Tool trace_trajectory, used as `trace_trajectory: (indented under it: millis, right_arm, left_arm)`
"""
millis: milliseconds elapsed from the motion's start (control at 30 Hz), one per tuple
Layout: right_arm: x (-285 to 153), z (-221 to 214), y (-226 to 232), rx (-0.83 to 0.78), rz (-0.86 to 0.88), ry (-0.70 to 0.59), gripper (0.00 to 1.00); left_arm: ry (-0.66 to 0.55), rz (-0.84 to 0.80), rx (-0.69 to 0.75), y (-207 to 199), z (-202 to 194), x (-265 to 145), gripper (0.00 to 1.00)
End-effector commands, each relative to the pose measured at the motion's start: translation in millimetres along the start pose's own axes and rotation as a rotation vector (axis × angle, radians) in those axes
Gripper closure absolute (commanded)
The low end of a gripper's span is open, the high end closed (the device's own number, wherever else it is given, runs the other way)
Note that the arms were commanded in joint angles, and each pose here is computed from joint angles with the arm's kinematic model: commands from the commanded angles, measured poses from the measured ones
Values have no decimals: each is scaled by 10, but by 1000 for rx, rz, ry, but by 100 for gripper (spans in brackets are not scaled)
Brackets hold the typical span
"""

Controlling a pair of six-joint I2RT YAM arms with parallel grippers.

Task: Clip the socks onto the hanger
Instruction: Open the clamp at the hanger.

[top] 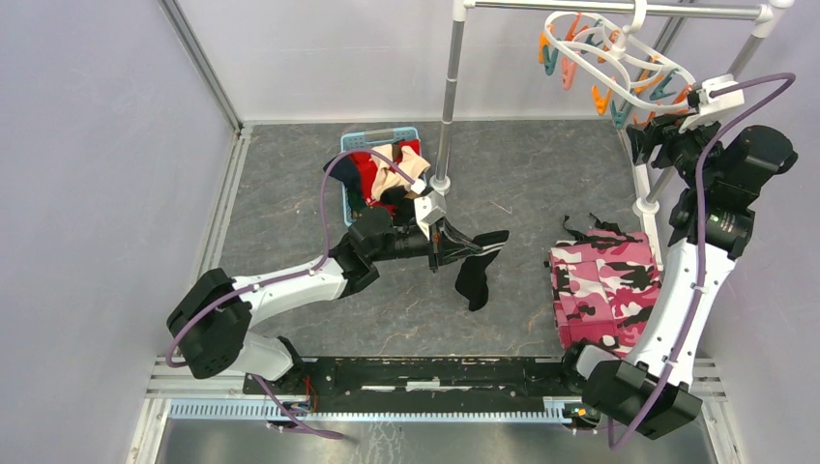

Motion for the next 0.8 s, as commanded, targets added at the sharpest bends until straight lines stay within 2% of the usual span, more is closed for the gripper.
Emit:
trace_trajectory:
  millis: [0,767]
  right_arm:
    - [27,78,-66,-28,-48,0,32]
    - [162,276,-122,-17,-72,-54,42]
  left_arm:
    - [-41,-51,19,-63,129,15,98]
    - [-44,-72,-13,-55,149,9,98]
Point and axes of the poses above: each gripper's point midway between its finger pads, its own x axis out along the fingers, its own y axis along the line the jaws close on, z = x × y, the point moved 6 cm from there along -x, back along the fingers, and after that the axes turned 11 degrees about -x, right-handed, at the moved point
